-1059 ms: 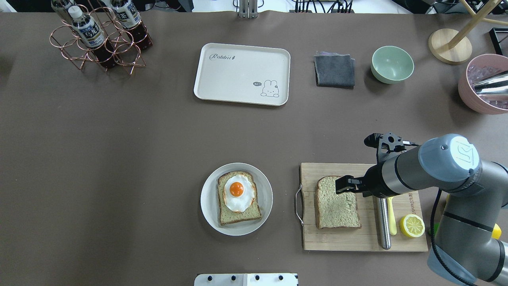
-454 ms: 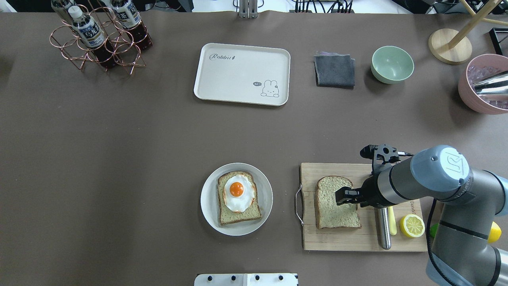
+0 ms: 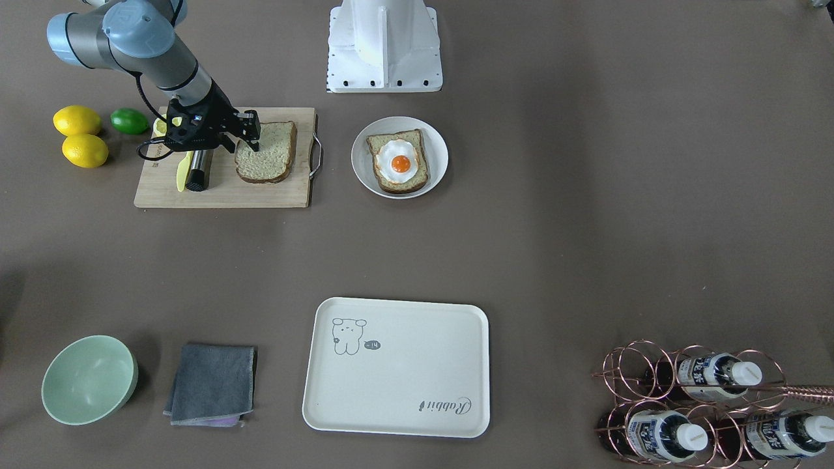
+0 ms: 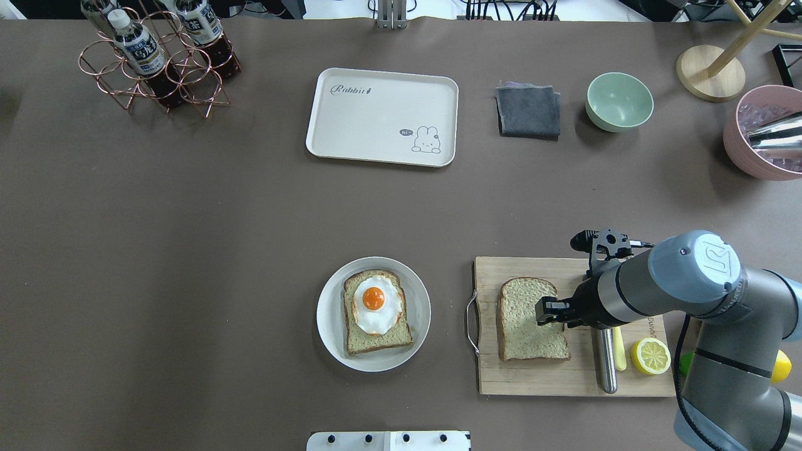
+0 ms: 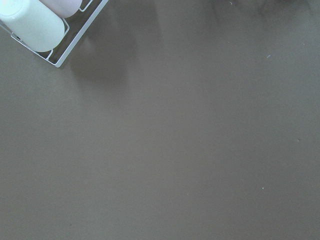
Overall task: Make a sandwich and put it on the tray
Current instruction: 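Close the right gripper on the bread slice and lift it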
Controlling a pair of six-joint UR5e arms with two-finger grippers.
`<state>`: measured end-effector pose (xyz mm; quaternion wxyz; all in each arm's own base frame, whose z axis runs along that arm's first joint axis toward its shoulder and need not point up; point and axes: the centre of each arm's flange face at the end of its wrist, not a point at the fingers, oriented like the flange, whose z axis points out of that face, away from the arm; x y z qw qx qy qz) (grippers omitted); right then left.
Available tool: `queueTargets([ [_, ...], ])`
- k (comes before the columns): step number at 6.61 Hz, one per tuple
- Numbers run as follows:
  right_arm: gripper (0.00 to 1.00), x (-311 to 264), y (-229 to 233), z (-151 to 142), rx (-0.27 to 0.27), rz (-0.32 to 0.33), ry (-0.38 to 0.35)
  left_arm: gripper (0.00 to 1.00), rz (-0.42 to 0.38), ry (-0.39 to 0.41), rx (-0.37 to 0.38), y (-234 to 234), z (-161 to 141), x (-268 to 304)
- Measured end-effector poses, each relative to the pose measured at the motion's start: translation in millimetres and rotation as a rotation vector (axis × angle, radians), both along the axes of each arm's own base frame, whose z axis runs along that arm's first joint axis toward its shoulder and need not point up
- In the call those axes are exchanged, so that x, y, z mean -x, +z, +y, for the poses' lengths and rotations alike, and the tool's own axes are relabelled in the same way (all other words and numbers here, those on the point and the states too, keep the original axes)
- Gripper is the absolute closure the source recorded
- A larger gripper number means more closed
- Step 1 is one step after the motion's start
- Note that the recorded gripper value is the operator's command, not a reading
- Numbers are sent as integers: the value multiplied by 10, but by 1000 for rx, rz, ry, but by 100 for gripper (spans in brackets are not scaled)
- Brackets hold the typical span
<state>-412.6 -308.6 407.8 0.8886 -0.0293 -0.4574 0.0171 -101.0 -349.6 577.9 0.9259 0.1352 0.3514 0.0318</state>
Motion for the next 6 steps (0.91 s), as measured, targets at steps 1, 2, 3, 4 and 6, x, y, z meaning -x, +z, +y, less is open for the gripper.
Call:
queueTargets([
  [1, 99, 7, 16, 0, 1, 2, -1, 2, 1, -6, -1, -2, 8, 22],
  [2, 100, 11, 27, -1, 2, 4, -2, 2, 2, -8, -1, -1, 14, 31],
  [3, 100, 8, 22, -1, 3, 2, -1, 2, 2, -10, 0, -1, 16, 34],
  [4, 100, -8, -16, -8, 2, -5, 1, 2, 2, -11, 0, 0, 17, 37],
  [6, 100, -30, -174, -36, -4, -35, 8, 2, 2, -14, -1, -5, 21, 50],
])
